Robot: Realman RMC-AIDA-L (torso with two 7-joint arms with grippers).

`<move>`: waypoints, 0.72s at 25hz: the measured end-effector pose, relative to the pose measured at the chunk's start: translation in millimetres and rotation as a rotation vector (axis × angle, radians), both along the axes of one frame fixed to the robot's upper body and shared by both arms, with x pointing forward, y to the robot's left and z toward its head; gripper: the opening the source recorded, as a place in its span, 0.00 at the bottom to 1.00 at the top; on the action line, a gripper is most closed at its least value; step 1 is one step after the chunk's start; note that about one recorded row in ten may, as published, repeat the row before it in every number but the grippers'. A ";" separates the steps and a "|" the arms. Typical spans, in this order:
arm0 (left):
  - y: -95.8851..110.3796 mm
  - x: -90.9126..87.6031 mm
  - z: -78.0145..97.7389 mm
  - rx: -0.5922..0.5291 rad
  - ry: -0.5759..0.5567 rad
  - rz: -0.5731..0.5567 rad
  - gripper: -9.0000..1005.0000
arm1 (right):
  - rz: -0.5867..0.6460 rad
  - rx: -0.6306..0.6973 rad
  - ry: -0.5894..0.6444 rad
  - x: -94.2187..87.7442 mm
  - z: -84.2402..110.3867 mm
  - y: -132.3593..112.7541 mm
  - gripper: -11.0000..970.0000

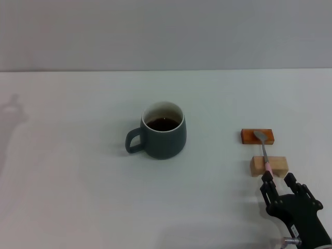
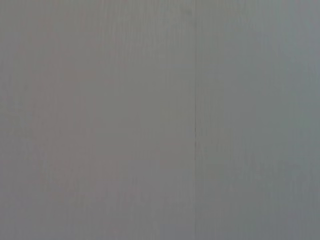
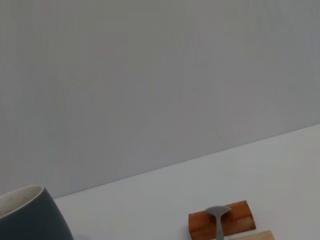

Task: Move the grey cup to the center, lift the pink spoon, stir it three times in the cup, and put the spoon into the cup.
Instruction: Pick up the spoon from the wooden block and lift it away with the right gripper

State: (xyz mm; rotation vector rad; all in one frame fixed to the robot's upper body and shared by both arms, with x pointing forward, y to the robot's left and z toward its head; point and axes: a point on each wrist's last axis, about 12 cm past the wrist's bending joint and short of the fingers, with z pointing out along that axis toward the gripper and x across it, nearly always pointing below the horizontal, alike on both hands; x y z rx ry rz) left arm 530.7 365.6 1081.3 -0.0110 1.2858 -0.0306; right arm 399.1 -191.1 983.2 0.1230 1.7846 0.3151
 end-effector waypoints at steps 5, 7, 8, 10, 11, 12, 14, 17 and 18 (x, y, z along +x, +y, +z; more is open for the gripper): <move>-0.1 0.2 0.2 0.000 -0.001 0.000 0.01 | 0.009 0.000 -0.002 1.6 0.5 1.2 0.54; -0.3 0.4 0.5 -0.001 -0.002 -0.001 0.01 | 0.012 -0.001 0.000 2.6 0.4 1.8 0.54; -0.3 0.4 0.5 -0.001 -0.002 -0.001 0.01 | 0.014 -0.001 0.000 3.3 0.5 2.1 0.54; -0.3 0.4 0.5 -0.001 -0.002 -0.001 0.01 | 0.017 -0.001 -0.003 4.7 0.9 2.6 0.54; -0.4 0.0 1.1 -0.002 -0.005 -0.001 0.01 | 0.019 -0.001 -0.004 5.3 1.2 2.9 0.54; -0.4 -0.1 1.2 -0.002 -0.006 -0.001 0.01 | 0.019 -0.001 -0.005 5.6 1.3 3.1 0.54; -0.4 -0.1 1.2 -0.002 -0.006 -0.001 0.01 | 0.020 -0.001 -0.005 5.8 1.3 3.3 0.54; -0.1 -0.7 1.0 -0.002 -0.005 0.000 0.01 | 0.021 -0.001 -0.005 6.0 1.4 3.5 0.54; 0.0 -0.7 1.0 -0.002 -0.006 0.000 0.01 | 0.021 -0.001 -0.005 6.1 1.4 3.6 0.54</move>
